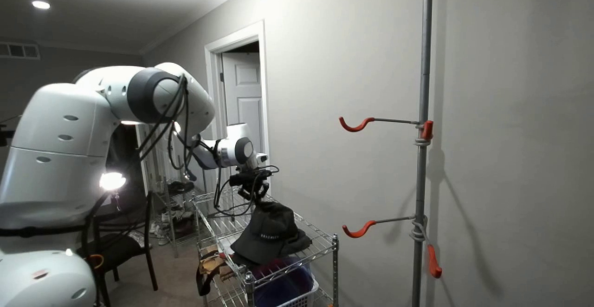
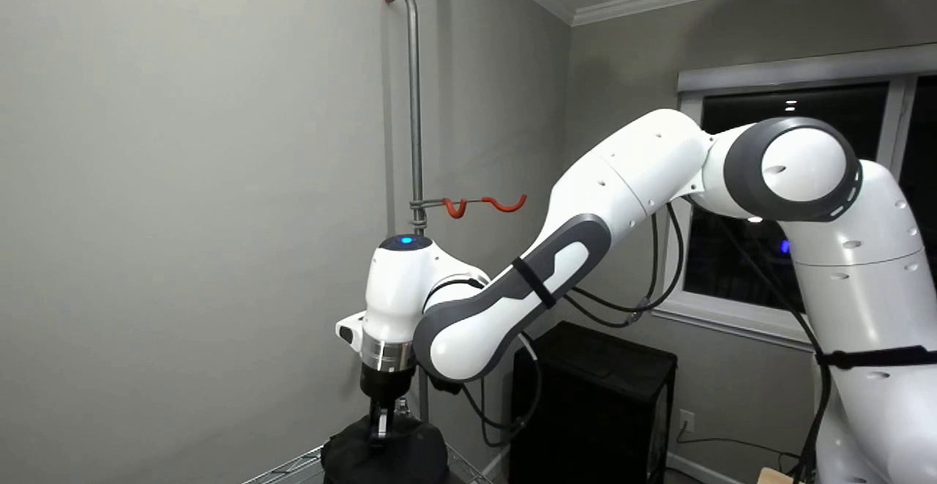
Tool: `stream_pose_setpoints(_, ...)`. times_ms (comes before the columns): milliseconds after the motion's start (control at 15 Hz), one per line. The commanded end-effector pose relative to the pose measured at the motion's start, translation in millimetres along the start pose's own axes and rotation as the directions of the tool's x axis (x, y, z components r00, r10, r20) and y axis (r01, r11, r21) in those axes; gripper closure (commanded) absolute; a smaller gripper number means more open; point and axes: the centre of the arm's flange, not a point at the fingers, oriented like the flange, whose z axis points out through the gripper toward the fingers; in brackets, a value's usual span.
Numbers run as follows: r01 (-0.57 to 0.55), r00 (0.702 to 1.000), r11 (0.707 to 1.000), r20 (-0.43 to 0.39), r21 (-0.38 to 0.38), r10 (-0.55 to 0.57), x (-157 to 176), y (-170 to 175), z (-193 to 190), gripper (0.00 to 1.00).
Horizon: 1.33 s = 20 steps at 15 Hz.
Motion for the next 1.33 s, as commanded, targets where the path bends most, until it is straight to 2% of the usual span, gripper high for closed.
stream_pose_setpoints(0,-0.023,0.999,0.997,-0.031,-0.078,0.021,-22,-5,-67,0.95)
stream_pose_setpoints(267,-0.035,0.996,0.992,-0.083,-0.123,0.025,-30,-7,-115,0.96)
stream_pose_setpoints(333,-0.030,0.996,0.993,-0.088,-0.118,0.020,-30,-6,-117,0.71)
stream_pose_setpoints(400,-0.032,0.995,0.993,-0.094,-0.115,0.021,-31,-6,-117,0.69)
stream_pose_setpoints(533,-0.031,0.995,0.995,-0.094,-0.094,0.023,-32,-4,-108,0.58)
stream_pose_setpoints(800,-0.042,0.997,0.998,-0.071,-0.038,0.039,-37,-1,-75,0.33)
stream_pose_setpoints(867,-0.052,0.997,0.996,-0.062,-0.070,0.048,-28,-4,-87,0.52)
stream_pose_setpoints(1067,-0.055,0.997,0.997,-0.051,-0.053,0.052,-30,-4,-73,0.33)
stream_pose_setpoints(1200,-0.055,0.997,0.997,-0.051,-0.053,0.053,-30,-4,-73,0.33)
stream_pose_setpoints(1267,-0.055,0.997,0.997,-0.051,-0.053,0.053,-30,-4,-73,0.58)
